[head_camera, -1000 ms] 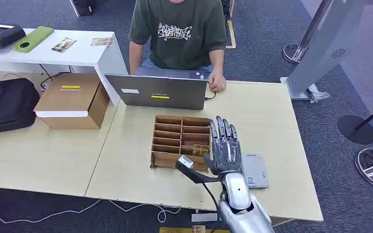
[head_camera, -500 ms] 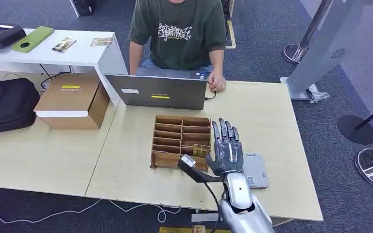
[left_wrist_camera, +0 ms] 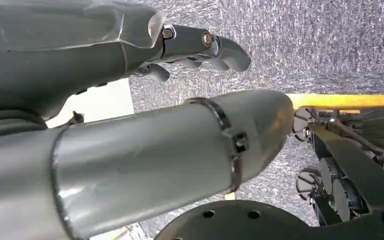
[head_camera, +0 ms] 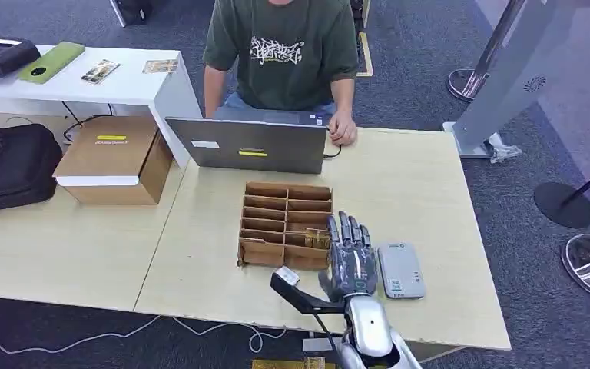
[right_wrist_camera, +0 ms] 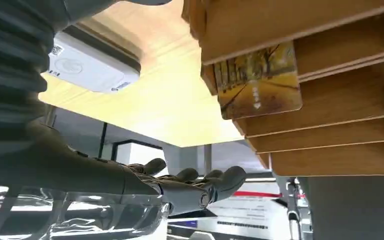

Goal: Pass the card to the sensor for recognition and then transmit it.

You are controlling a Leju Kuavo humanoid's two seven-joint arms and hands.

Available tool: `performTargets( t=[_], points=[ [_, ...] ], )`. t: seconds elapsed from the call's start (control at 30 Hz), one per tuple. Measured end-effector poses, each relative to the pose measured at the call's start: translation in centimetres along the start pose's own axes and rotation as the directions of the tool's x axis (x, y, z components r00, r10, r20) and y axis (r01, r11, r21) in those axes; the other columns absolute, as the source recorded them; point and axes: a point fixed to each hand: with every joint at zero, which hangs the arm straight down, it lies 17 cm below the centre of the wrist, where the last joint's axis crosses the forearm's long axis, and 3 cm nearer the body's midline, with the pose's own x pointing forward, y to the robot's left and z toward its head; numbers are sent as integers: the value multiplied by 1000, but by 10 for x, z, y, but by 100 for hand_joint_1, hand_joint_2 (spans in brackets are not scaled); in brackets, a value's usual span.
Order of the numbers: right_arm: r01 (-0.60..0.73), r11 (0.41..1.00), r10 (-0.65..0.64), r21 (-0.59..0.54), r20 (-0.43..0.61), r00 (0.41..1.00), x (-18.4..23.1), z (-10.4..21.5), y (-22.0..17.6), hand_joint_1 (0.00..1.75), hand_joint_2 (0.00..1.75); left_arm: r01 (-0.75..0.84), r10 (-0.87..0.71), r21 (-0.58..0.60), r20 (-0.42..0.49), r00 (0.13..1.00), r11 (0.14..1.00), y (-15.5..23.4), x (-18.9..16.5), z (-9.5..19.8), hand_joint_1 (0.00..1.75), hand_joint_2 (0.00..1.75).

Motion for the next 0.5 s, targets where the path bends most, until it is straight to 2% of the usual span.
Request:
performTargets(
  t=[0.37,0.5],
  points=[
    [8,1000,-8,-17,-9,1000,14,6,-11,0,175,-9,9,-14,-1,1000,1000,-8,-1,-1,0,0],
    [15,999,-14,-28,57,998,29,6,-13,0,175,-9,9,-16,0,1000,1000,-10,-1,-1,0,0]
  ],
)
